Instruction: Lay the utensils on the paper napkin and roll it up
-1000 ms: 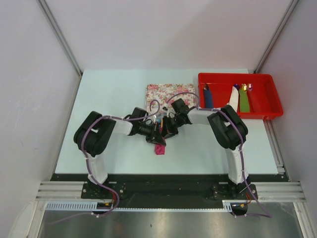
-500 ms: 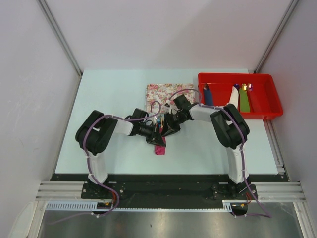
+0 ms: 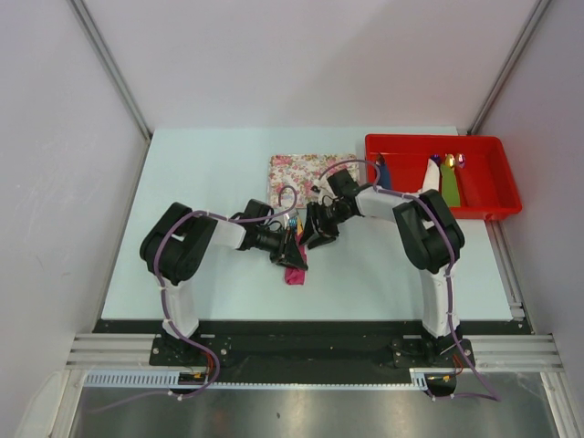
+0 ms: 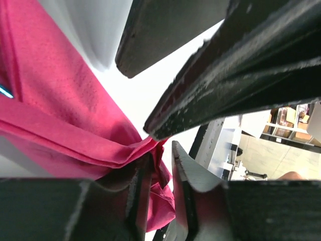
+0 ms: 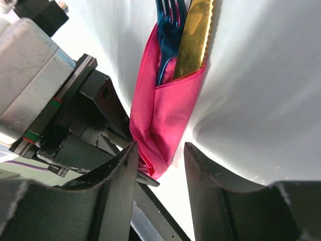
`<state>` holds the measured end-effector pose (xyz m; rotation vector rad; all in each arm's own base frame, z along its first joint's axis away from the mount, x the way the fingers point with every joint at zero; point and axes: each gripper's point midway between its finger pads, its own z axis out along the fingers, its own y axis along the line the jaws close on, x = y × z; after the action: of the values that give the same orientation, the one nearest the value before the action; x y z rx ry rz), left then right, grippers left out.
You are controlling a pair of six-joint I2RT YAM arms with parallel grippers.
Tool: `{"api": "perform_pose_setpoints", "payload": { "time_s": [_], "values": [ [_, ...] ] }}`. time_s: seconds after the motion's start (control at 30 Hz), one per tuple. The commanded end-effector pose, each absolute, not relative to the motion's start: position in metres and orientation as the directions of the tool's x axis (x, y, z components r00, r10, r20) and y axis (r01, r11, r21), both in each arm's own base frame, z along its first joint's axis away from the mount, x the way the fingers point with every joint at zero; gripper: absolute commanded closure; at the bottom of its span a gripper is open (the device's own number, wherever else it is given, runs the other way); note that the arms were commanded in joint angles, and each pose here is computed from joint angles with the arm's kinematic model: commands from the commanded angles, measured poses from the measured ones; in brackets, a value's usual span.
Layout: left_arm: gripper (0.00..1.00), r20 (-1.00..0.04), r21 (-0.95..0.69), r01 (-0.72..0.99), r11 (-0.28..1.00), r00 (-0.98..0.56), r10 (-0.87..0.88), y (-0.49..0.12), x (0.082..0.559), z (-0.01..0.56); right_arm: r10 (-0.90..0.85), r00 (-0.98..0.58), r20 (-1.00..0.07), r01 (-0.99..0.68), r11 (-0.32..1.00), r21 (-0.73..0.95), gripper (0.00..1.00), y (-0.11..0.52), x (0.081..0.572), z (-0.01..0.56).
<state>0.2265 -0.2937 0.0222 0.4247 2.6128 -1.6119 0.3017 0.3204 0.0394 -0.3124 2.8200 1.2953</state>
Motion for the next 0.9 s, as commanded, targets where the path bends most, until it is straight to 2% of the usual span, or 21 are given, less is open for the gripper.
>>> {"api": "perform_pose_setpoints", "payload": {
  "time_s": [0.0, 0.23, 0.37, 0.47, 0.57, 0.6, 0.73, 0.77, 0.87],
  "values": [
    [0.70, -0.107, -0.824, 0.211, 0.526, -0.969, 0.222, -0.282, 0.210, -0.013, -0.198, -0.976, -0.089, -0.194, 0.609, 0.769, 0.52, 0.322, 0.293, 0.044],
    [0.66, -0.117, -0.823, 0.220, 0.524, -0.968, 0.222, -0.283, 0.213, -0.013, -0.238, -0.968, -0.086, -0.212, 0.574, 0.791, 0.53, 0.326, 0.280, 0.047],
    [0.60, -0.129, -0.823, 0.230, 0.519, -0.966, 0.223, -0.284, 0.215, -0.011, -0.273, -0.958, -0.089, -0.235, 0.566, 0.790, 0.53, 0.328, 0.272, 0.044],
    [0.60, -0.129, -0.824, 0.231, 0.517, -0.966, 0.225, -0.284, 0.215, -0.010, -0.299, -0.950, -0.093, -0.256, 0.569, 0.782, 0.58, 0.328, 0.267, 0.039],
    [0.60, -0.151, -0.824, 0.249, 0.509, -0.962, 0.226, -0.286, 0.218, -0.006, -0.313, -0.945, -0.093, -0.269, 0.584, 0.766, 0.69, 0.325, 0.267, 0.031],
    [0.59, -0.161, -0.824, 0.257, 0.505, -0.961, 0.226, -0.286, 0.219, -0.004, -0.316, -0.945, -0.090, -0.269, 0.589, 0.762, 0.78, 0.323, 0.267, 0.029],
    [0.57, -0.251, -0.831, 0.325, 0.451, -0.943, 0.217, -0.292, 0.228, 0.022, -0.330, -0.940, -0.089, -0.285, 0.615, 0.735, 0.97, 0.315, 0.267, 0.017],
    [0.55, -0.289, -0.831, 0.353, 0.429, -0.934, 0.209, -0.293, 0.232, 0.033, -0.331, -0.940, -0.089, -0.288, 0.621, 0.729, 1.00, 0.314, 0.268, 0.015],
    [0.50, -0.339, -0.839, 0.380, 0.389, -0.925, 0.174, -0.288, 0.238, 0.054, -0.331, -0.939, -0.091, -0.291, 0.629, 0.721, 1.00, 0.311, 0.268, 0.012]
  ]
}}
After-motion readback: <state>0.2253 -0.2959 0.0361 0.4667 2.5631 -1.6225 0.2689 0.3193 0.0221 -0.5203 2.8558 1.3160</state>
